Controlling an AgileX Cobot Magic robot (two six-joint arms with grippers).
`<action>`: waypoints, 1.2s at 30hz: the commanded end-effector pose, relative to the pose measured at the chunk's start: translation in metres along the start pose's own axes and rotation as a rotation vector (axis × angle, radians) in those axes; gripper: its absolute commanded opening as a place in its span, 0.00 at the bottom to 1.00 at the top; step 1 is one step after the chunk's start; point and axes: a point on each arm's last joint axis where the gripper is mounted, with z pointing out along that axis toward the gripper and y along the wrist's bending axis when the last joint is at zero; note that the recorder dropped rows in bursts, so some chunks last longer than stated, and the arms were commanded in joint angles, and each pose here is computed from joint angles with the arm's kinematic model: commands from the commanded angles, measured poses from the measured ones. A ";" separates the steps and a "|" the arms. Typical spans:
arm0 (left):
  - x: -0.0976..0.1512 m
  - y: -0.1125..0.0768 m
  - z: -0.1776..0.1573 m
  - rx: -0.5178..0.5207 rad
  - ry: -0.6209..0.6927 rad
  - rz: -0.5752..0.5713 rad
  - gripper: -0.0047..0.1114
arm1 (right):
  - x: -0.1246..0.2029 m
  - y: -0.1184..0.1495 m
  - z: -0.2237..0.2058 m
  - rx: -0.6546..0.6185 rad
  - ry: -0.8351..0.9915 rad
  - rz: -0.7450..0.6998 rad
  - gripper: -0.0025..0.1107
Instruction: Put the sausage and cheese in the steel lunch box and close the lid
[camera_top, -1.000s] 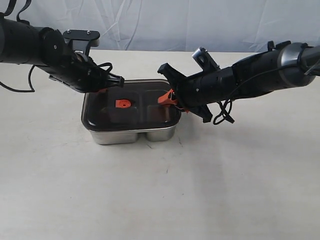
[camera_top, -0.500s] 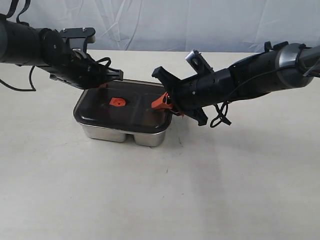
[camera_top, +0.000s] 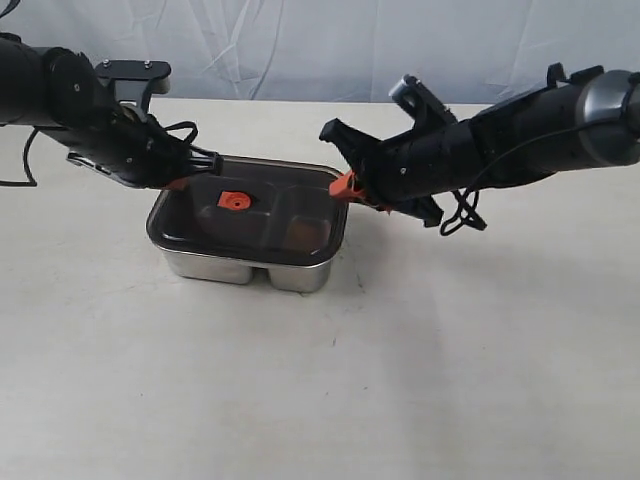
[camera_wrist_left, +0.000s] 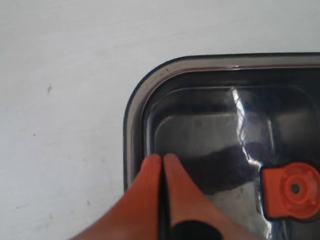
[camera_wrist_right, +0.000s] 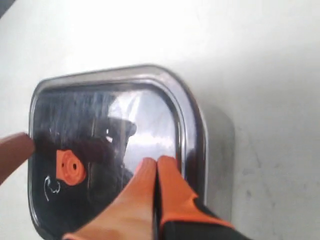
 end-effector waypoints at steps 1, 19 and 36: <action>0.015 0.006 0.008 -0.025 0.093 0.033 0.04 | -0.009 0.008 -0.016 0.013 -0.073 -0.069 0.01; -0.022 0.001 -0.083 -0.005 -0.241 0.042 0.04 | -0.015 0.041 -0.070 -0.005 -0.147 -0.326 0.01; 0.093 0.001 -0.253 0.045 -0.468 0.064 0.04 | 0.042 0.008 -0.205 0.412 0.037 -0.502 0.01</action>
